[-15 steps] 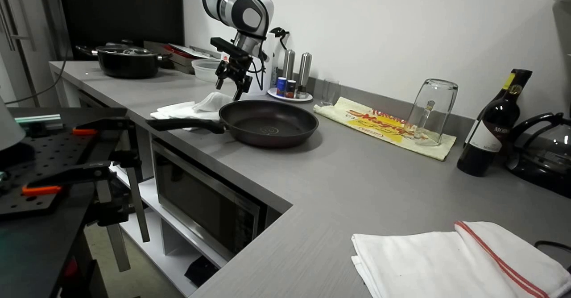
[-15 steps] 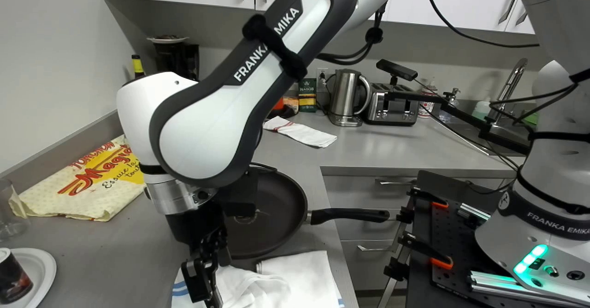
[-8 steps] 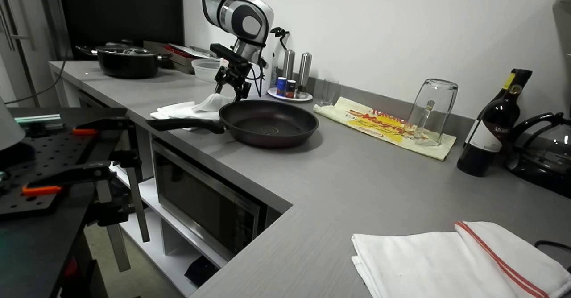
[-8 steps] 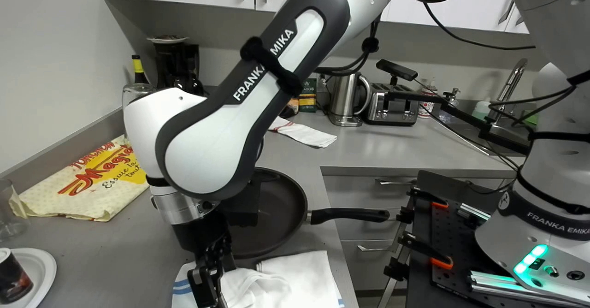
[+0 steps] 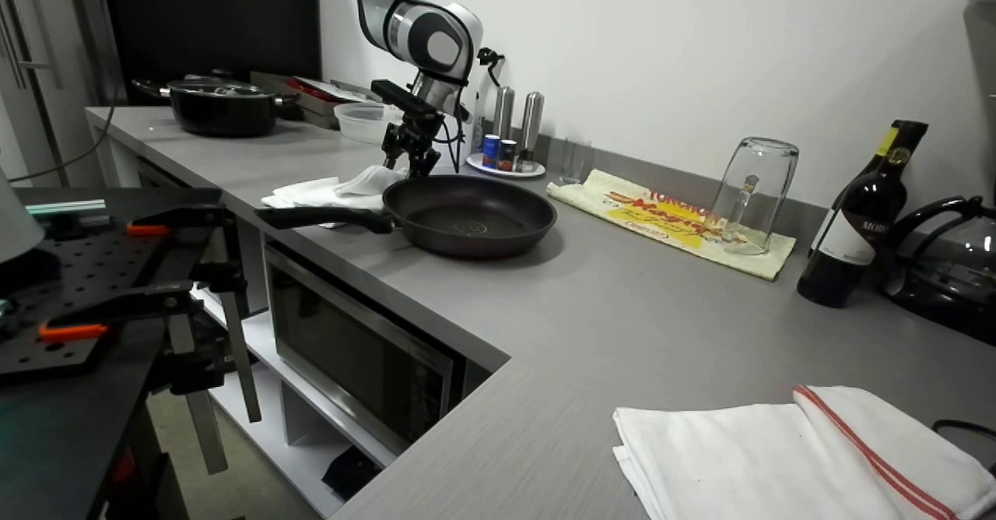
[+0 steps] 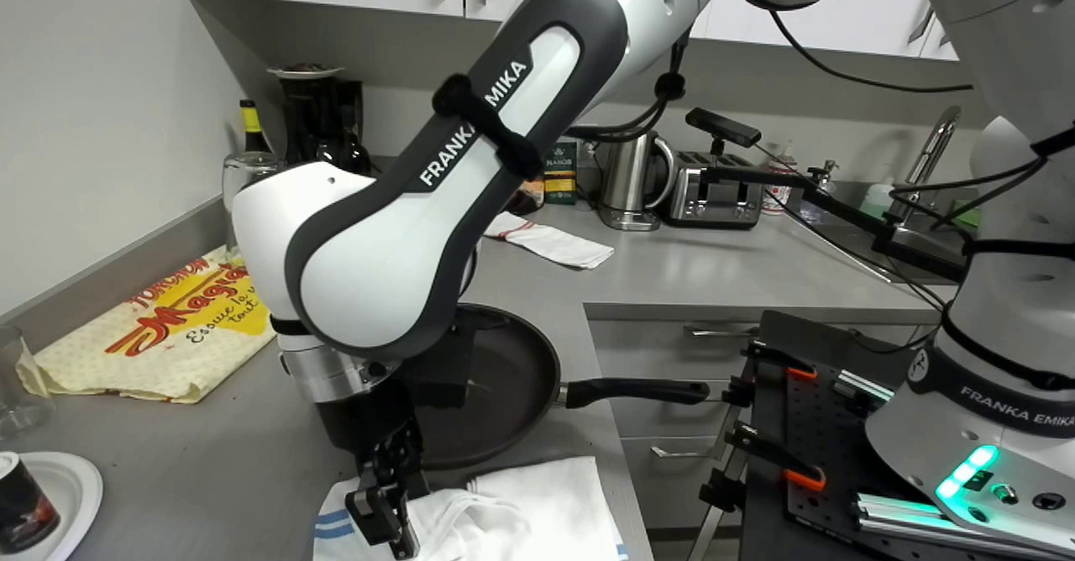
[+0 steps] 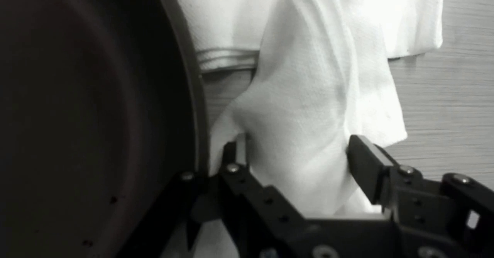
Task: Wipe the pan with the white and blue towel
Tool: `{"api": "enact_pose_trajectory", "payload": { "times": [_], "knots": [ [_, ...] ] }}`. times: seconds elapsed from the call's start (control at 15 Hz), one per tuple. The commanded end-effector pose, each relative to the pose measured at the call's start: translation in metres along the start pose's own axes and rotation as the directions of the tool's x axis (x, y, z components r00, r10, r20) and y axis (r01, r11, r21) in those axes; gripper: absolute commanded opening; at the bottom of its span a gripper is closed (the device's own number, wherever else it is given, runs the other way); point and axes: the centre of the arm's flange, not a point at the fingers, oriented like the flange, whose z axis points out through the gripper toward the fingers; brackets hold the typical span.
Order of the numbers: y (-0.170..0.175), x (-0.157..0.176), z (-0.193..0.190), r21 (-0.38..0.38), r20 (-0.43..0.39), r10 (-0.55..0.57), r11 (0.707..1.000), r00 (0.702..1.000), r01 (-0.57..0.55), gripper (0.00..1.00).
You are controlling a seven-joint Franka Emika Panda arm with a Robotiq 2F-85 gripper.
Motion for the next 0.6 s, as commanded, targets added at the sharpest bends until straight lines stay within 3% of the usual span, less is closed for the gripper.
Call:
{"api": "enact_pose_trajectory", "payload": {
  "times": [0.0, 0.33, 0.53],
  "knots": [
    [0.0094, 0.0052, 0.0003, 0.011, -0.005, 0.034, 0.999, 0.999, -0.034, 0.34],
    [0.0182, 0.0025, -0.0033, 0.013, -0.010, 0.054, 0.998, 0.998, -0.054, 0.01],
    [0.0187, 0.0007, -0.0094, 0.011, -0.015, 0.052, 0.999, 0.999, -0.051, 0.03]
  ]
}}
